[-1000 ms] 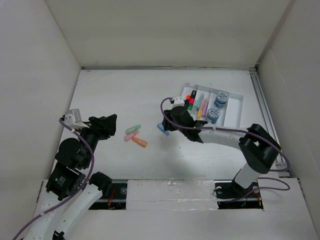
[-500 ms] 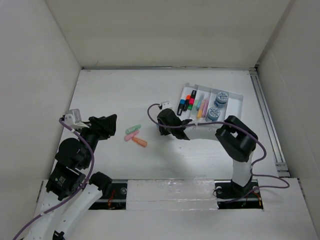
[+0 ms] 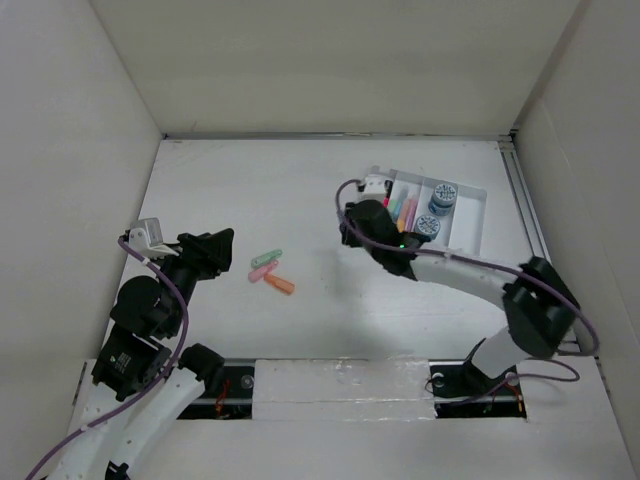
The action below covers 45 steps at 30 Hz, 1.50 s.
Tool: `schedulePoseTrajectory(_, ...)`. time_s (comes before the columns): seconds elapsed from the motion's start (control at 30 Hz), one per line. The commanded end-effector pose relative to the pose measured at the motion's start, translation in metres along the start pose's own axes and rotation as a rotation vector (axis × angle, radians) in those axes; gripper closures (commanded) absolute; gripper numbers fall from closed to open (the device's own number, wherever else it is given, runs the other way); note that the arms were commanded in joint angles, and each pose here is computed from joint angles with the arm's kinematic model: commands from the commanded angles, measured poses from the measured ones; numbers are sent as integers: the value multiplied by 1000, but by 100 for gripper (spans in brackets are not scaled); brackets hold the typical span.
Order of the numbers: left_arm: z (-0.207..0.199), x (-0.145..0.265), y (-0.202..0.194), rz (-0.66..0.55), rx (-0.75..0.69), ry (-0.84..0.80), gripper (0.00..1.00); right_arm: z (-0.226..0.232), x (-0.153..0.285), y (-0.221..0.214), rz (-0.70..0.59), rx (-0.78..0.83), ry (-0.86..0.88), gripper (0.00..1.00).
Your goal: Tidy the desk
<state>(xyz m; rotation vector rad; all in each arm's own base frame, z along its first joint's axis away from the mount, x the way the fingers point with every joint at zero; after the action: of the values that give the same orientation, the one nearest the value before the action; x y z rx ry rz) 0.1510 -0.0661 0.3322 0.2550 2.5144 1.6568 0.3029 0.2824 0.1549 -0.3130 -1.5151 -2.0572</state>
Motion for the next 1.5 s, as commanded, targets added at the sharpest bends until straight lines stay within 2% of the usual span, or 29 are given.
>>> schedulePoseTrajectory(0.0,-3,0,5,-33,-1,-22,45,-59,25,72,-240,-217,-124,92)
schedulePoseTrajectory(0.07,-3,0,5,-35,0,-25,45,-92,45,94,-306,-327,-144,92)
schedulePoseTrajectory(0.1,-3,0,5,-35,0,-23,45,-134,47,93,-327,-375,-229,92)
schedulePoseTrajectory(0.17,-3,1,5,-32,0,-28,45,-168,64,100,-382,-456,-261,92)
schedulePoseTrajectory(0.23,-4,0,5,-32,2,-30,45,-215,71,90,-389,-527,-327,91)
schedulePoseTrajectory(0.33,-4,-1,4,-27,0,-31,45,-254,78,88,-377,-599,-287,89)
schedulePoseTrajectory(0.47,-4,-2,3,-23,-3,-25,45,-282,70,88,-309,-647,-252,87)
schedulePoseTrajectory(0.5,-4,-2,4,-27,-2,-27,45,-285,62,79,-251,-667,-213,87)
schedulePoseTrajectory(0.7,-4,-2,4,-27,-2,-21,45,-307,50,68,-186,-750,-104,84)
schedulePoseTrajectory(0.73,-4,-3,3,-25,-3,-22,45,-306,48,67,-182,-763,-97,66)
schedulePoseTrajectory(0.77,-4,-3,3,-23,-3,-22,45,-306,49,67,-186,-761,-95,65)
schedulePoseTrajectory(0.83,-4,-3,3,-23,-3,-22,45,-309,55,71,-222,-755,-116,41)
schedulePoseTrajectory(0.9,-4,-3,4,-25,-3,-22,45,-303,64,80,-268,-730,-117,36)
schedulePoseTrajectory(0.97,-4,-4,2,-19,-5,-21,45,-286,76,94,-328,-679,-73,36)
schedulePoseTrajectory(1.0,-4,-4,3,-21,-4,-24,45,-281,78,96,-348,-663,-78,40)
schedulePoseTrajectory(1.03,-4,-4,3,-20,-3,-22,45,-262,76,96,-330,-613,-43,46)
schedulePoseTrajectory(1.07,-4,-5,2,-18,-5,-23,45,-248,76,98,-326,-578,-14,56)
schedulePoseTrajectory(1.1,-4,-5,2,-17,-5,-21,45,-230,78,101,-325,-534,32,84)
schedulePoseTrajectory(1.13,-5,-5,3,-18,-5,-23,46,-191,73,96,-280,-453,130,97)
schedulePoseTrajectory(1.23,-5,-6,1,-12,-9,-30,58,-128,59,87,-194,-300,232,100)
schedulePoseTrajectory(1.27,-6,-6,1,-9,-11,-30,61,-80,58,68,-127,-227,326,100)
schedulePoseTrajectory(1.3,-5,-7,0,-7,-14,-26,64,-58,57,60,-108,-187,351,100)
schedulePoseTrajectory(1.33,-5,-6,1,-7,-14,-26,70,-37,50,56,-113,-133,359,91)
schedulePoseTrajectory(1.37,-5,-7,1,-8,-15,-27,71,4,58,31,-59,-56,449,80)
schedulePoseTrajectory(1.4,-5,-6,1,-12,-14,-23,71,18,56,24,-67,-4,446,52)
schedulePoseTrajectory(1.43,-4,-6,1,-8,-14,-22,71,31,45,2,-15,39,451,41)
schedulePoseTrajectory(1.47,-4,-6,1,-9,-14,-21,71,53,45,1,-9,77,494,35)
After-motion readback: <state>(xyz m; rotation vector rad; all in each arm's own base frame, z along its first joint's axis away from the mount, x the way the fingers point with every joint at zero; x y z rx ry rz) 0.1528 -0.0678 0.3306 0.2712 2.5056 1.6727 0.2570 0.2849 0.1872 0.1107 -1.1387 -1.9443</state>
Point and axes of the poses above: each gripper's point midway between its finger pads, its own x axis back along the fingers, its own z axis along the line the jaws close on, y = z × x, the point moved 5 cm from there along x, back along the fingers, and after that the axes turned 9 degrees about -x, right-handed, at the moved point
